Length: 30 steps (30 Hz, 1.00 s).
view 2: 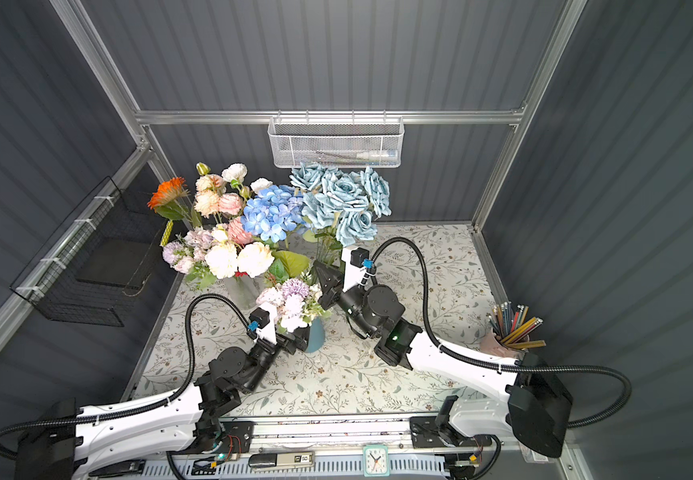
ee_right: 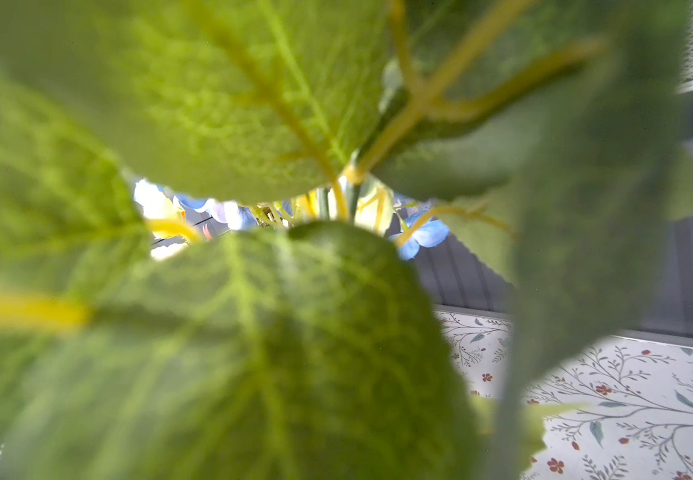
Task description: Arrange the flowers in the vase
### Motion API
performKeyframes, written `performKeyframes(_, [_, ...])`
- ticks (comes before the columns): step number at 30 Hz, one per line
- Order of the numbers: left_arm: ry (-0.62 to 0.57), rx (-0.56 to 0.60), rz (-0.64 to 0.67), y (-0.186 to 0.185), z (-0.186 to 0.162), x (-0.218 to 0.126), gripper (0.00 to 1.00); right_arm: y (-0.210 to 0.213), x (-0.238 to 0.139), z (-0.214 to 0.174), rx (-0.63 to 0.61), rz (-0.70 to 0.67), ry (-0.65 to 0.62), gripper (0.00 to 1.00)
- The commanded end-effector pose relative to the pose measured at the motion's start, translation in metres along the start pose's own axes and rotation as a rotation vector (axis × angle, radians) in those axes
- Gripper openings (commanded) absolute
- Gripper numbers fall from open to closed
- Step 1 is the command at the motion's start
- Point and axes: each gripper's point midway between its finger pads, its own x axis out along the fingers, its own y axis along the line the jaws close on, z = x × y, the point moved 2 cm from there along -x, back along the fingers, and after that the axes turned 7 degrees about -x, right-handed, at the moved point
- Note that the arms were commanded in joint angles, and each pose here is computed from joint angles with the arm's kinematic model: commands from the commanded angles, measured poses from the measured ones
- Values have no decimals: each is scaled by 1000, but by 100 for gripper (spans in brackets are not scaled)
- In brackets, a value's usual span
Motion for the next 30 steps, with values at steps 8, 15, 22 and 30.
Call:
performKeyframes(8, [-152,-19,18,3,49,-8,79,9,-11,31,-13,39,-108,0])
performKeyframes(15, [-175,-7,15,1,60,-8,78,4,-17,44,-66,-8,-139,0])
performKeyframes(22, [-161,-37,48,11,50,-13,77,-7,-22,71,-144,-74,-207,0])
performKeyframes(30, [-134,-64,53,15,46,-17,77,-15,-27,62,-98,-71,-200,0])
